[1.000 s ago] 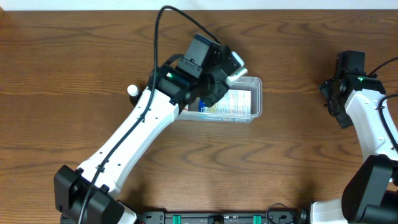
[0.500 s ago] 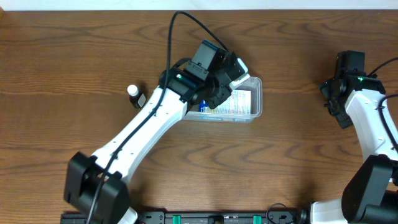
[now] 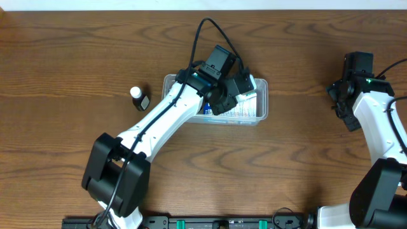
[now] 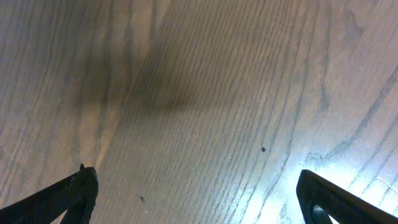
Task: Pack container
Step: 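Lower the Panadol box onto the blue box and open left gripper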
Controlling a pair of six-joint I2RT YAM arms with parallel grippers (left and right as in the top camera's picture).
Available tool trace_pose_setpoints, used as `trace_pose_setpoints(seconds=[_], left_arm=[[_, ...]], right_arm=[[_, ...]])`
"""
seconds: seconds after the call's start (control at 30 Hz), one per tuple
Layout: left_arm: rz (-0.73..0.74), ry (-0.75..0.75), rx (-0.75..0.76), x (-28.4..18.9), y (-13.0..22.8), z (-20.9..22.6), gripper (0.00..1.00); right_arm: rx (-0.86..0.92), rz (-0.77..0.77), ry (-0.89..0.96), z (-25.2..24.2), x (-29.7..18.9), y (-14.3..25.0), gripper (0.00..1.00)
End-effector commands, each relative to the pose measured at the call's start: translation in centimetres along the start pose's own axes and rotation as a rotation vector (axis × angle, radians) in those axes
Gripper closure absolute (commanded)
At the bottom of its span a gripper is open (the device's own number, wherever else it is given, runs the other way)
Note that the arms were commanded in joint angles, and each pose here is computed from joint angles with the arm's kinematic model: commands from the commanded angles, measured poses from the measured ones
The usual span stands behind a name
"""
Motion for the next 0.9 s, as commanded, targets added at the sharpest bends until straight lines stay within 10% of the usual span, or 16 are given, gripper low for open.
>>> trace_pose_setpoints(seconds=[0.0,0.87], left_arm=[[0.001,0.043,0.085,1.0,0.3,-0.6,0.62],[0.037,0.093,0.279,3.5,1.3,-0.8,0.55]], right_arm=[[0.016,-0.005,0.012,-0.2,0.2,-0.1,0.01],[0.016,-0.005,0.012,-0.2,0.2,-0.1,0.01]])
Point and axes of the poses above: each gripper's point midway between its finger pads, its own x axis out along the fingers, its own z axis along the line the jaws close on, y = z × x, the point moved 7 cm from there along -x, back along the fingers, and after that the axes turned 6 degrees about x, right-handed, at the moved point
